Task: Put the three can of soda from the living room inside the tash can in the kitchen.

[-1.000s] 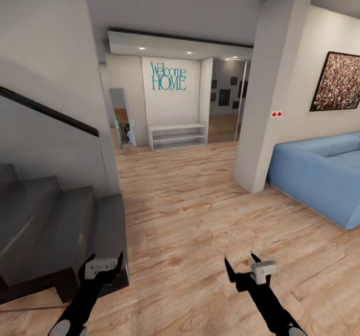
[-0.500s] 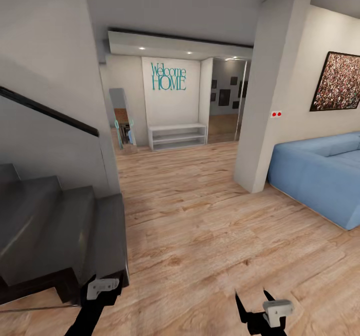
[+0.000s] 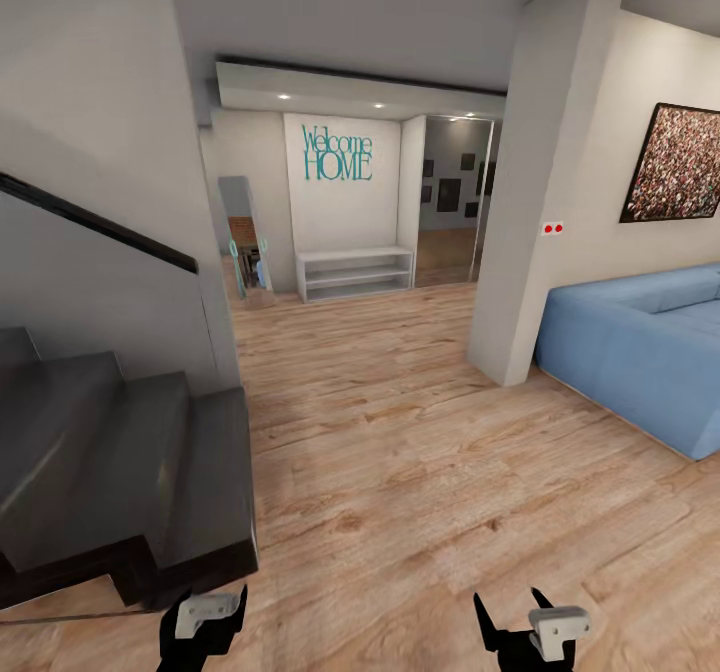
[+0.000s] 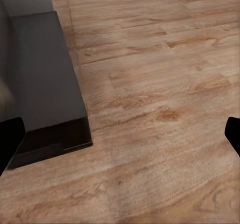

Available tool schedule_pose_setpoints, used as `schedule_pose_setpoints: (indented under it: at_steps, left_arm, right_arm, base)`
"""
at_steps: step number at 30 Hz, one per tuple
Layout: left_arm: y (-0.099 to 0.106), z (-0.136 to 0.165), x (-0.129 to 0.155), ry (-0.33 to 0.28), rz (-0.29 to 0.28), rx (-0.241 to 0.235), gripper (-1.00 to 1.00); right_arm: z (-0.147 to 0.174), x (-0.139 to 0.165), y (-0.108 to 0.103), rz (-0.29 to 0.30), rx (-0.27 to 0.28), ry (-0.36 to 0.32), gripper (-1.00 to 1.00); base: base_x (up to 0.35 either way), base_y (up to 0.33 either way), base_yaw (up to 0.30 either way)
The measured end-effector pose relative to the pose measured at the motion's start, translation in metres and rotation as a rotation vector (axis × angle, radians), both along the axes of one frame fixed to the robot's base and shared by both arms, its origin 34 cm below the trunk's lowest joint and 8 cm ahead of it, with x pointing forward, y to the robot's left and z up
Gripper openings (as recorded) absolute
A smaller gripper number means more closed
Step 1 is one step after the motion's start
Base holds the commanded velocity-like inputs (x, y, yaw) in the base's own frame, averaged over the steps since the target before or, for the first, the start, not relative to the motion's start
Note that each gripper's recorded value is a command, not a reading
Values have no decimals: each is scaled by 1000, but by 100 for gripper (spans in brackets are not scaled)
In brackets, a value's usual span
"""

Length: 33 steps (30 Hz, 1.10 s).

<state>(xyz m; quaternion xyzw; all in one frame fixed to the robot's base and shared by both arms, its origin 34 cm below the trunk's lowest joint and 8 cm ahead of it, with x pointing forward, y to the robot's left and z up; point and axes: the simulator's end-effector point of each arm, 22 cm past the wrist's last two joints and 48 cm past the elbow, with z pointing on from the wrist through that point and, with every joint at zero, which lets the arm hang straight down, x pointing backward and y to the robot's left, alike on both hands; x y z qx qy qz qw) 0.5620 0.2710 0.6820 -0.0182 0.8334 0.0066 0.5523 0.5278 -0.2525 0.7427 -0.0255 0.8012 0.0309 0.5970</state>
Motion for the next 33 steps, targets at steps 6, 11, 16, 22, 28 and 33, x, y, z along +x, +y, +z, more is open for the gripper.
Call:
schedule_pose_setpoints:
  at_steps: [6,11,16,22,28,33]
  left_arm:
    - [0,-2,-1,3,0,0,100]
    - [0,-2,-1,3,0,0,100]
    - [0,-3,-2,4,0,0,100]
    - [0,-3,-2,4,0,0,100]
    - [0,-3,-2,4,-1,1,100]
    - [0,-3,-2,5,-1,1,100]
  right_arm:
    - [0,0,-4,-8,-1,0,100]
    - [-3,-1,-5,-8,-2,7,100]
    - [-5,-2,-5,-10,-2,10,100]
    - [-5,-2,-5,-9,-2,11,100]
    - [-10,-4,-4,-7,-1,22,100]
    - [-15,-7,-3,-6,-1,30,100]
  base:
    - [0,0,0]
    - [0,0,0]
    - [0,0,0]
    - [0,0,0]
    - [41,4,0]
    - [185,57,0]
